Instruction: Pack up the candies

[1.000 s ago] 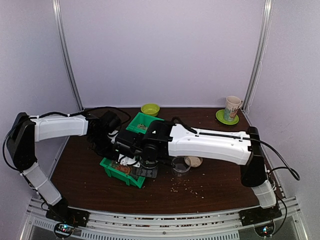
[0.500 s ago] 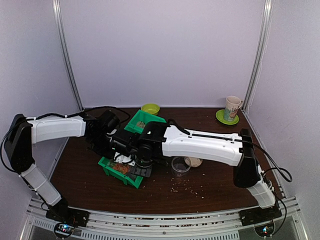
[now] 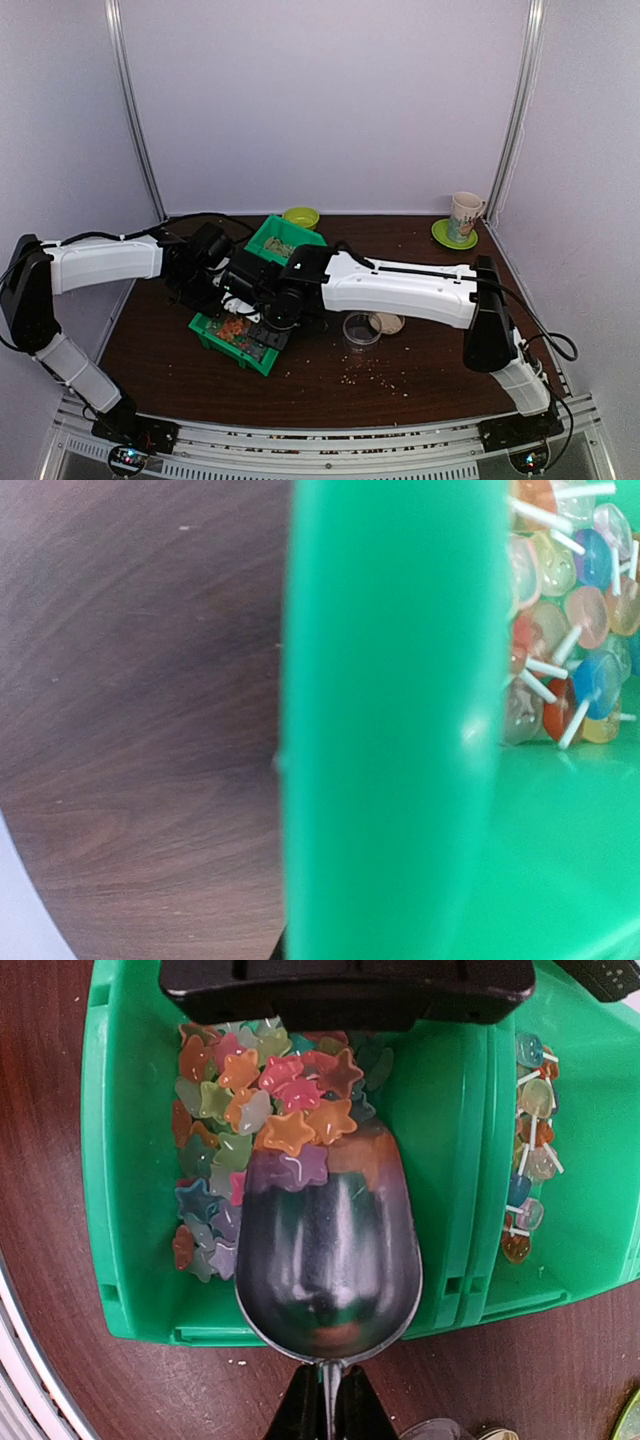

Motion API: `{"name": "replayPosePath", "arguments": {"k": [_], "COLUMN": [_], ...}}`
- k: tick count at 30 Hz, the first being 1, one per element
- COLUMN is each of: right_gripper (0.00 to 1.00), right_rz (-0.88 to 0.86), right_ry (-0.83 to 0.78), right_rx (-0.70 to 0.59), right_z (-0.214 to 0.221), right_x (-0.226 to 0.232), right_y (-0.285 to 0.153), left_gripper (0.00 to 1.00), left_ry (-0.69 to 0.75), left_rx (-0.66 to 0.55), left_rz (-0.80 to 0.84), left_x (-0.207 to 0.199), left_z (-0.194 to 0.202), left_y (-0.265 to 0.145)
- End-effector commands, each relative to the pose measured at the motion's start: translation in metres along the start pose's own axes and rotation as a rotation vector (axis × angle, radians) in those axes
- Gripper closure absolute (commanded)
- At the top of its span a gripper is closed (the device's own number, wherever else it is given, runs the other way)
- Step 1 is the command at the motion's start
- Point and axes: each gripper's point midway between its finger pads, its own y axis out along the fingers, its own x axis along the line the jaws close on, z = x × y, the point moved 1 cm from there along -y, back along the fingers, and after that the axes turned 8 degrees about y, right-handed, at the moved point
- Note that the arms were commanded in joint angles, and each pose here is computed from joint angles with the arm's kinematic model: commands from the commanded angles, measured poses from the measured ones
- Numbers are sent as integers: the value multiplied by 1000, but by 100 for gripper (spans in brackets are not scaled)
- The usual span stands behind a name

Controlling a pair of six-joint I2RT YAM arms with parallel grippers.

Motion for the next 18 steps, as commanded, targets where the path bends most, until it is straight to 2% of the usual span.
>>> {"name": "replayPosePath", "arguments": {"k": [1,6,10,18], "right_gripper": [100,100,100,100], "right_rz": [32,37,-17,-76], "right_ry": [-14,-15,6,9], "right_rx": [243,255,237,82], "right_z": [67,74,70,48], "right_x": [-4,-6,6,21], "right_y": [36,32,45,69], "left_gripper": [100,100,100,100], "left_ry": [-90,-108,-97,-68], "left_rx": [-345,-352,-383,-395], "left_rz": [35,-8,54,182], "left_x": [0,8,-2,-24], "left_z": [-71,-70,-74,-78], "left_y": [-59,-63,-66,-62]}}
